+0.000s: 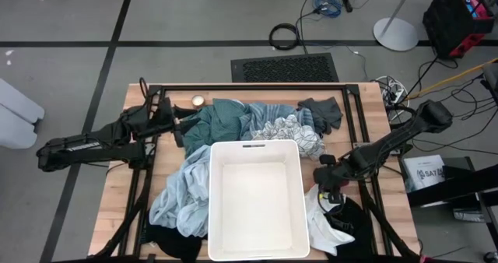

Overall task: Sort clothes
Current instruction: Put the sock into the white laundry bin

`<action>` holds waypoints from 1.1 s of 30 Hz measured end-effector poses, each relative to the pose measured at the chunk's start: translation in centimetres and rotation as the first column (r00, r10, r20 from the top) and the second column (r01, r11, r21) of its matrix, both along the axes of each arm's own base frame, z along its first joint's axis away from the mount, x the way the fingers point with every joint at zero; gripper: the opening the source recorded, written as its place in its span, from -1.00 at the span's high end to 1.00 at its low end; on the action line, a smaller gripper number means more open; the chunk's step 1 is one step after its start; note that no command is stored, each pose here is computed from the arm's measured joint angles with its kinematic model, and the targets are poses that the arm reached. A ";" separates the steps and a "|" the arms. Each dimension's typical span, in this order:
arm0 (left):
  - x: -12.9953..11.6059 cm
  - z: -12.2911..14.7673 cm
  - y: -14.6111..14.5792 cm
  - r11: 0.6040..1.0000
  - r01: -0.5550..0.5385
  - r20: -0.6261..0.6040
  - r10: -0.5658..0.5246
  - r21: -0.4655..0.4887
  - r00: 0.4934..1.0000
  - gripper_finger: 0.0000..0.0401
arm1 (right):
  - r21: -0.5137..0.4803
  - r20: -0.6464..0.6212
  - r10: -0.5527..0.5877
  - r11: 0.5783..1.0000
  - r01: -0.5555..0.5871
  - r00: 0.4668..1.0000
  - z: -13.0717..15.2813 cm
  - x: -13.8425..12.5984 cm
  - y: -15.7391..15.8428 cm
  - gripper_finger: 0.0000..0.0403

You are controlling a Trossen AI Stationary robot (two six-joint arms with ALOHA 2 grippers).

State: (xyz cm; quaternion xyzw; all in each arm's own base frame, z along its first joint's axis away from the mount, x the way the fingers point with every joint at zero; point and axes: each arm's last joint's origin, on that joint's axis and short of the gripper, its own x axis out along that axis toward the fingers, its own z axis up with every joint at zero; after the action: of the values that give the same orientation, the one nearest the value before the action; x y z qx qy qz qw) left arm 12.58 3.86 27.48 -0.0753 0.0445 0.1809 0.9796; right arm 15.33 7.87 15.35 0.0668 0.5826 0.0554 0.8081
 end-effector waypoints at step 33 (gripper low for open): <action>1.0 1.8 0.3 0.997 0.069 0.198 -0.073 0.027 0.978 0.09 | -0.487 0.549 -0.482 0.480 0.730 0.683 18.0 3.5 -8.1 1.00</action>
State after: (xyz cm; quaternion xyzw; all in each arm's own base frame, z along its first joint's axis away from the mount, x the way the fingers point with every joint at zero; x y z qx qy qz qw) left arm 13.54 4.15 29.27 -0.0817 -0.0525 0.1376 0.9857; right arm 18.85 -0.27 33.38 -0.0362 0.3484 -0.4432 0.8251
